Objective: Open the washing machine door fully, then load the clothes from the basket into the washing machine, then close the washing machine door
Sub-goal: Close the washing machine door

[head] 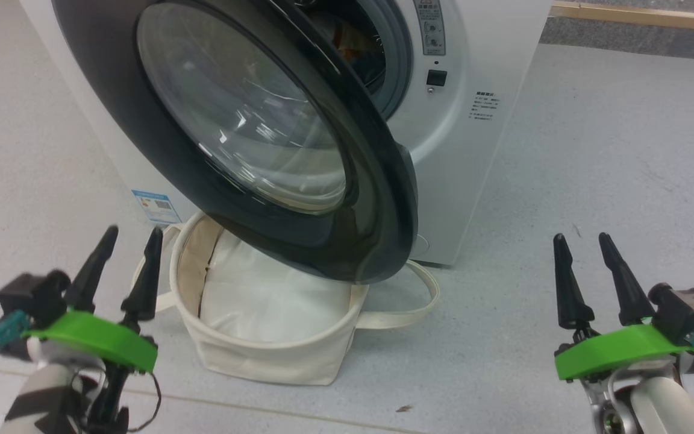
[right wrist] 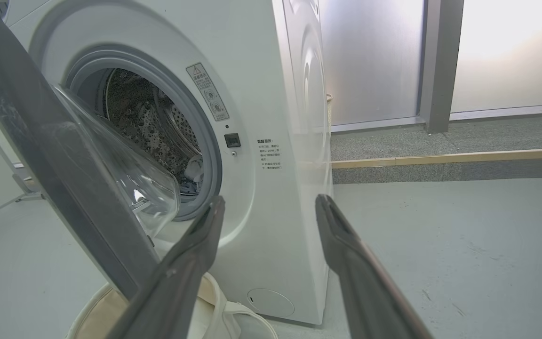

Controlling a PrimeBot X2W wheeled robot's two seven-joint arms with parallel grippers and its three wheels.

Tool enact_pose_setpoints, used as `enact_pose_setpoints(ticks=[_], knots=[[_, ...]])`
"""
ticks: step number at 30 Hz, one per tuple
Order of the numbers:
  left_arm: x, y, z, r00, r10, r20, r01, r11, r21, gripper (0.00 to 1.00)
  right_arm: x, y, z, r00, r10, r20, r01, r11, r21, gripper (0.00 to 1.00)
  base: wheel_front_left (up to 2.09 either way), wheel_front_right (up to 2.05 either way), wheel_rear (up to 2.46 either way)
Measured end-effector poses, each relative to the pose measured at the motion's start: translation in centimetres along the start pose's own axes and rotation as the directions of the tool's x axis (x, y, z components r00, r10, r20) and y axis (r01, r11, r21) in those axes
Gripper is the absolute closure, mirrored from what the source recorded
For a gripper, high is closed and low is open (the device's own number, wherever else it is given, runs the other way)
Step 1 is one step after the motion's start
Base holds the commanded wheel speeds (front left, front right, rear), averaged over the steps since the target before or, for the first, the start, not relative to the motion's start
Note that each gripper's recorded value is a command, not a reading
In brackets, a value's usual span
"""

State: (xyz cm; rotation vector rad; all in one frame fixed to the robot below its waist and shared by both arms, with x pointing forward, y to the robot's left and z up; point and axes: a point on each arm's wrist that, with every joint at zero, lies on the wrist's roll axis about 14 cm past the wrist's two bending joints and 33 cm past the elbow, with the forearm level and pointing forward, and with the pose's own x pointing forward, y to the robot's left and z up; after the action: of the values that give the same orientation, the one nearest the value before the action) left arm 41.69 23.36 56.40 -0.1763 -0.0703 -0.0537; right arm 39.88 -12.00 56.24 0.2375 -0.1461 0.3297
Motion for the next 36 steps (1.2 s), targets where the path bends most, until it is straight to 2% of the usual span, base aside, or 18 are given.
enact_pose_setpoints(ticks=[9,21,36], knots=[[-1.4,1.2,-2.9,0.998,0.045,-0.037,-0.044,0.998,0.034,0.0,-0.3,-0.5,0.2,1.0,-0.006,0.0,0.006,1.0,-0.017,0.0,0.0,0.0,0.0],[-1.4,2.5,-1.5,0.996,0.085,0.011,-0.086,0.995,0.047,0.0,-0.2,-0.2,0.0,1.0,0.005,-0.006,-0.005,1.0,-0.015,0.0,0.0,0.0,0.0],[-1.3,2.3,-1.4,0.997,0.082,0.015,-0.082,0.995,0.05,0.0,-0.2,-0.1,-0.1,1.0,0.005,-0.01,-0.005,1.0,-0.007,0.01,0.0,0.0,0.0]])
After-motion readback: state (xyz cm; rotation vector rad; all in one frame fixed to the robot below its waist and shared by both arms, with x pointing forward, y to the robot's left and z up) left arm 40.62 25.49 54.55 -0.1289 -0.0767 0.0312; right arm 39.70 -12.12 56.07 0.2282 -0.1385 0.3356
